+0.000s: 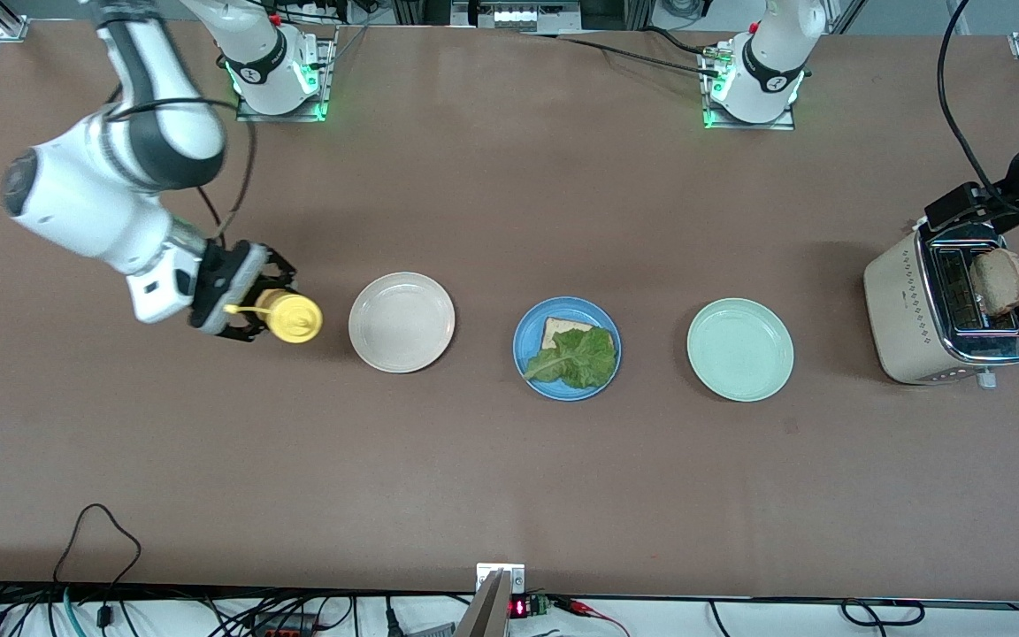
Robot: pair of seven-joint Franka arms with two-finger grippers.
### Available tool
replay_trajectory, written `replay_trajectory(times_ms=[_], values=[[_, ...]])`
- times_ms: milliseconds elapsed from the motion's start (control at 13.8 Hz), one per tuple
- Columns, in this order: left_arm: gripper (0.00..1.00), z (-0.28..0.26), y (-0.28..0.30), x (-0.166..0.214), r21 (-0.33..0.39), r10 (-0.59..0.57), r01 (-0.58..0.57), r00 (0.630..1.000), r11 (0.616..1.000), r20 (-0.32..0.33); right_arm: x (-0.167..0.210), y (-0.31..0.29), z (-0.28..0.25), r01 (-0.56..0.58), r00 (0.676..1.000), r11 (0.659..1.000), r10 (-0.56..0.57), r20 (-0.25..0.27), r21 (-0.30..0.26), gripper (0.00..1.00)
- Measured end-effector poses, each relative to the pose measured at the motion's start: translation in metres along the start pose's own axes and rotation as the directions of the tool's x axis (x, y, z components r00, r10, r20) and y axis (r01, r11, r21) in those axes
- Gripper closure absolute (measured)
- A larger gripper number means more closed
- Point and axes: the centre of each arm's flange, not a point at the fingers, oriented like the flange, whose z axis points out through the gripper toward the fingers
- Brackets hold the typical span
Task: Make sandwich in blue plate with both arms
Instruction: 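Lift the yellow bottle and move it over the blue plate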
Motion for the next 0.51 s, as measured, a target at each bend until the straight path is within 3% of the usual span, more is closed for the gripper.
replay_trajectory(times_ms=[362,506], values=[[0.0,0.007,-0.001,0.003,0.0,-0.001,0.001,1.0,1.0,0.013,0.074,-0.085,0.046,0.032,0.986,0.992,-0.012,0.166,-0.119,0.42],[0.0,0.01,-0.001,0.005,0.0,-0.001,0.001,1.0,1.0,0.02,0.097,-0.117,0.074,0.064,0.977,0.987,-0.032,0.209,-0.149,0.42]])
